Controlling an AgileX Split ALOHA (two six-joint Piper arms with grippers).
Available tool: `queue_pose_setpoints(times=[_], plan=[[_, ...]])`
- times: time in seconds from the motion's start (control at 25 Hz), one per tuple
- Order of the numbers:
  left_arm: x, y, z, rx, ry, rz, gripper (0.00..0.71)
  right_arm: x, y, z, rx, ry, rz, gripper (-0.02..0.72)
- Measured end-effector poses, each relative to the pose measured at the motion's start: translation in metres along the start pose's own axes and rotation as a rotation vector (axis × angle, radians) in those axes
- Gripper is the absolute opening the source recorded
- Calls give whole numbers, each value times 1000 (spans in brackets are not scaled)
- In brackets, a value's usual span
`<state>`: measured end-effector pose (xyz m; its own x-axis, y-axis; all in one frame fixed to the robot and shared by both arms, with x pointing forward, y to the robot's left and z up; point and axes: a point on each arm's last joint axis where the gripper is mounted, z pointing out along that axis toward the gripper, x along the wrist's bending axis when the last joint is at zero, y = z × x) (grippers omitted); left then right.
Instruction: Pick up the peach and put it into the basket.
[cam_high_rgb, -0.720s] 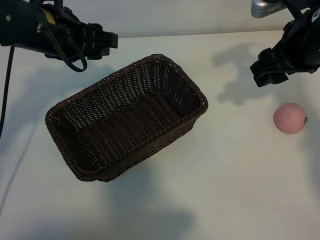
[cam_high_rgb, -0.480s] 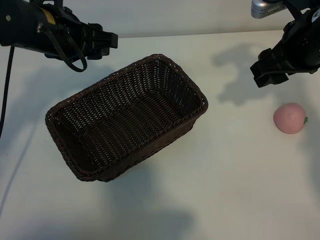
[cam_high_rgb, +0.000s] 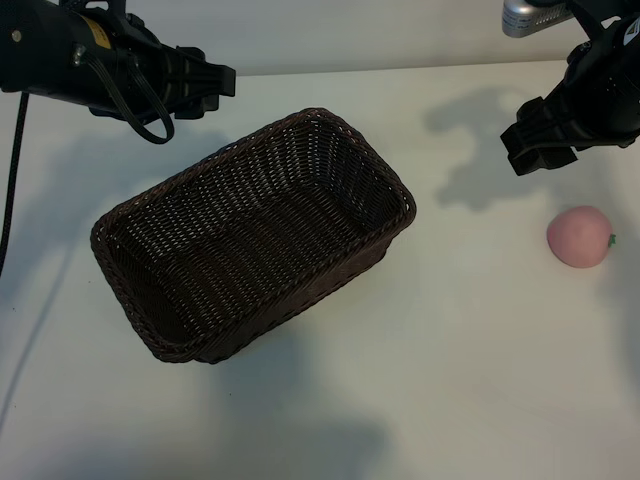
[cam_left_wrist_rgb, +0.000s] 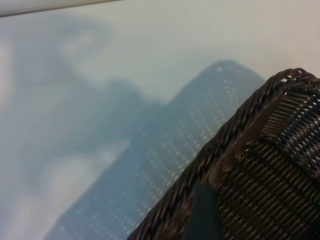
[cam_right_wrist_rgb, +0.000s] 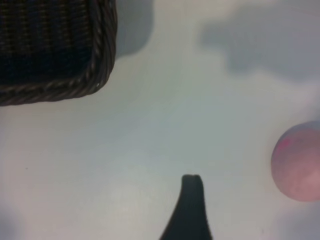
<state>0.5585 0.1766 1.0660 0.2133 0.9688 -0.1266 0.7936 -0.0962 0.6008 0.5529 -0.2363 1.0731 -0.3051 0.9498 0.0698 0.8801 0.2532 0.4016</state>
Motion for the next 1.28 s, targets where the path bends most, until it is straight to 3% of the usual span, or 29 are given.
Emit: queue_pose_setpoints(times=[0.8,1.0,1.08,1.28], plan=[[0,-1,-1,6,0,-5,562,0,0,0,-3,-1,0,595],[2,-7,-22,58,27,-68,562,0,0,0,-5,3,2,595],[6,-8,-37,52,70,-148,562,1,0,0,-4,7,5,595],[26,-18,-61,86,297,-312,562,2,0,0,2,24,16,595]])
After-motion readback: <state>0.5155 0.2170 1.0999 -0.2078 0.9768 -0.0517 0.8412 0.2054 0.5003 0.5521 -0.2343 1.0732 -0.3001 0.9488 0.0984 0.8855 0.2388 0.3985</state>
